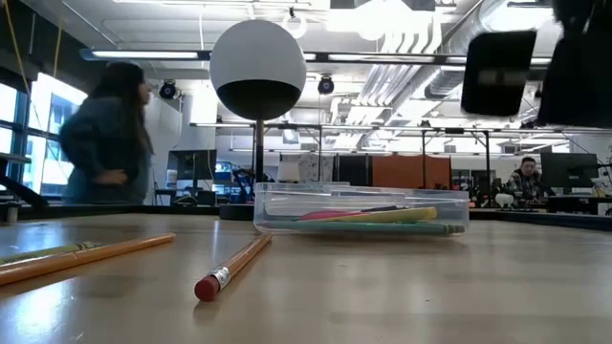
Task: Pick & place school supplies into a supply box
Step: Put the blue pencil into the transparent supply box
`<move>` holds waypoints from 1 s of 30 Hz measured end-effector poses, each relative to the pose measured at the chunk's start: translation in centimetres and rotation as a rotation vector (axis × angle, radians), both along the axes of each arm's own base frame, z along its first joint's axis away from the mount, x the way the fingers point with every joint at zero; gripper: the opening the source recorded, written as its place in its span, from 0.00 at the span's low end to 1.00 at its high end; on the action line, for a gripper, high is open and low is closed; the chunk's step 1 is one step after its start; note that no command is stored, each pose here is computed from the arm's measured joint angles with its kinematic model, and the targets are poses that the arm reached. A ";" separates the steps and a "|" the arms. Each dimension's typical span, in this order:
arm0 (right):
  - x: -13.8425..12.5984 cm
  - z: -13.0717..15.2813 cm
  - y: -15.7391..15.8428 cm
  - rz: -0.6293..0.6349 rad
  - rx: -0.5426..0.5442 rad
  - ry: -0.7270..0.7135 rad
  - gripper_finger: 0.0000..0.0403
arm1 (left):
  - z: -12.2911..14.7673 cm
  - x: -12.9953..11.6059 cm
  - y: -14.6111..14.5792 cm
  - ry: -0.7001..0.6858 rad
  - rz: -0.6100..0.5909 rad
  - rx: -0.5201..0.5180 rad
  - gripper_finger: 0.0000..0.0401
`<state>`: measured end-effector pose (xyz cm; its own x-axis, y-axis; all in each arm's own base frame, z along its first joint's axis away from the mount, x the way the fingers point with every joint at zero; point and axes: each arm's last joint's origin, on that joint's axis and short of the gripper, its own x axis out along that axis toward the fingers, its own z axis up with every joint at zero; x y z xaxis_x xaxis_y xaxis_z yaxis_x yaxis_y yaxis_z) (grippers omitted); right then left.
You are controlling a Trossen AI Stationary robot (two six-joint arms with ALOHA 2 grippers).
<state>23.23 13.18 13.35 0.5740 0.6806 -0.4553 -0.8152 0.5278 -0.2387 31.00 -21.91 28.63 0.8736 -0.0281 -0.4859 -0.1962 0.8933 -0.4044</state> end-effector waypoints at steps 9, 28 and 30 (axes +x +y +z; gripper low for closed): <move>0.1 -3.3 0.7 0.196 -0.087 0.081 0.24 | 0.0 0.0 0.0 -0.002 -0.005 -0.006 0.53; 0.8 -6.5 0.2 0.292 -0.109 0.060 0.21 | 0.0 0.0 0.0 0.000 -0.012 0.000 0.53; 0.9 -6.7 0.0 0.312 -0.099 0.067 0.21 | 0.0 0.0 0.0 0.000 -0.012 0.000 0.53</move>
<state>24.09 13.18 6.68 0.3117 0.7692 -0.5578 -0.9494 0.2275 -0.2167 31.00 -21.96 28.65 0.8732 -0.0385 -0.4859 -0.1855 0.8956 -0.4043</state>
